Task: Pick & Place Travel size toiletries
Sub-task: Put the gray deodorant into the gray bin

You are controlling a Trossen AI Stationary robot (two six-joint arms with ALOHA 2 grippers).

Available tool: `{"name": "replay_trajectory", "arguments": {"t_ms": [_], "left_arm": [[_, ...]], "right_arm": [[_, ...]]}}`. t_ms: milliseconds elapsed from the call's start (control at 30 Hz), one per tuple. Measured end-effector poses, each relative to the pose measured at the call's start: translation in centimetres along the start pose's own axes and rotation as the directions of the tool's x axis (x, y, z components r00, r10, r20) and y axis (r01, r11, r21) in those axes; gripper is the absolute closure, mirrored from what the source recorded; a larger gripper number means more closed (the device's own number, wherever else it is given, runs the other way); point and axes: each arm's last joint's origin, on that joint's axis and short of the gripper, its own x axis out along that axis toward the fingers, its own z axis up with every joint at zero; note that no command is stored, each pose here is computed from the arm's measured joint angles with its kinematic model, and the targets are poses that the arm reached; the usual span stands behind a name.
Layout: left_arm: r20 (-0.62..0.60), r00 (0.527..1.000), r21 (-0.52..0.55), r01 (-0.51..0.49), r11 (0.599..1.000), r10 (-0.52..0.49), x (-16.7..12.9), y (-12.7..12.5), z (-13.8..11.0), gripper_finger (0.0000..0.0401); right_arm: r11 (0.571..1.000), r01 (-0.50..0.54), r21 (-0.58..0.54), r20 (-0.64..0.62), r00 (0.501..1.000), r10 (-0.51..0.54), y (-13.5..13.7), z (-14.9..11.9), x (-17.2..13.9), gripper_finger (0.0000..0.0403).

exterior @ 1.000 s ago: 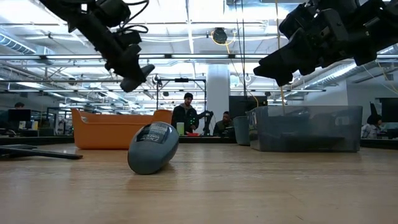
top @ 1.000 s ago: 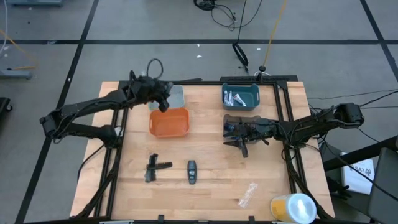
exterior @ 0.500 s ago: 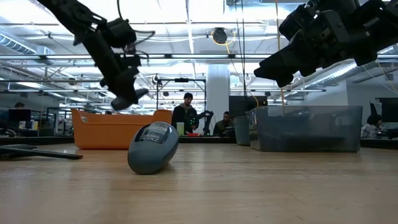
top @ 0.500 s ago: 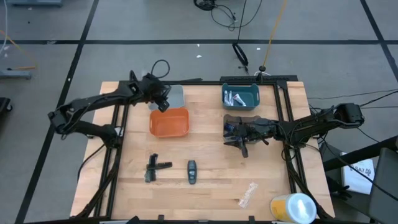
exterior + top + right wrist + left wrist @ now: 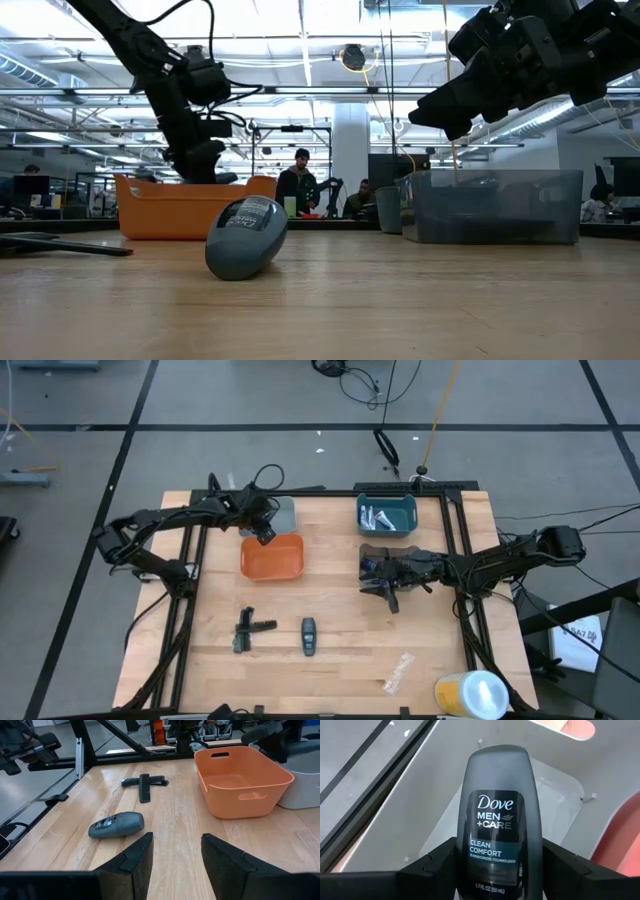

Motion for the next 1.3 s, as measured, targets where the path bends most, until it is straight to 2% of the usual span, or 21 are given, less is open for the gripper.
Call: {"name": "replay_trajectory", "arguments": {"t_ms": [200,433,533,633,733,867,967,1100,1300], "left_arm": [[-0.001,1.0,-0.015,-0.001,1.0,0.001,0.0,0.0,0.0,0.0138],[-0.007,1.0,-0.015,0.004,1.0,-0.004,-0.3,-0.3,-0.1,0.0113],[0.022,1.0,-0.027,0.014,1.0,-0.013,-1.5,-0.6,0.0,0.0111],[0.061,0.998,-0.101,0.036,0.994,-0.03,-3.3,-1.1,0.0,0.011],[0.151,0.985,-0.119,0.096,0.988,-0.077,-5.9,-2.2,0.0,0.011],[0.336,0.929,-0.081,0.193,0.978,-0.156,-10.7,-4.3,-0.3,0.011],[0.47,0.855,-0.019,0.259,0.966,-0.22,-14.0,-6.1,-0.8,0.011],[0.58,0.764,0.054,0.311,0.949,-0.283,-16.9,-8.4,-1.7,0.0109],[0.605,0.735,0.114,0.302,0.947,-0.307,-18.1,-11.1,-2.8,0.0109]], "right_arm": [[1.0,0.0,0.001,0.0,1.0,0.0,0.0,0.0,0.0,0.0248],[1.0,0.001,0.015,0.0,1.0,-0.001,0.0,0.0,0.0,0.0248],[1.0,0.027,0.006,0.003,1.0,-0.027,-0.1,0.0,0.0,0.0248],[0.995,0.103,-0.002,0.011,0.995,-0.103,-0.3,0.0,0.0,0.0247],[0.988,0.15,-0.022,0.017,0.989,-0.149,-0.2,0.0,0.0,0.024],[0.99,0.132,-0.057,0.05,0.99,-0.13,1.3,1.1,0.5,0.0212],[0.984,0.125,-0.124,0.075,0.99,-0.116,3.4,3.0,1.6,0.0189],[0.973,0.058,-0.222,0.031,0.998,-0.052,6.6,4.6,4.5,0.0174],[0.939,-0.016,-0.343,-0.096,0.995,-0.018,9.4,4.1,11.6,0.0178]]}}
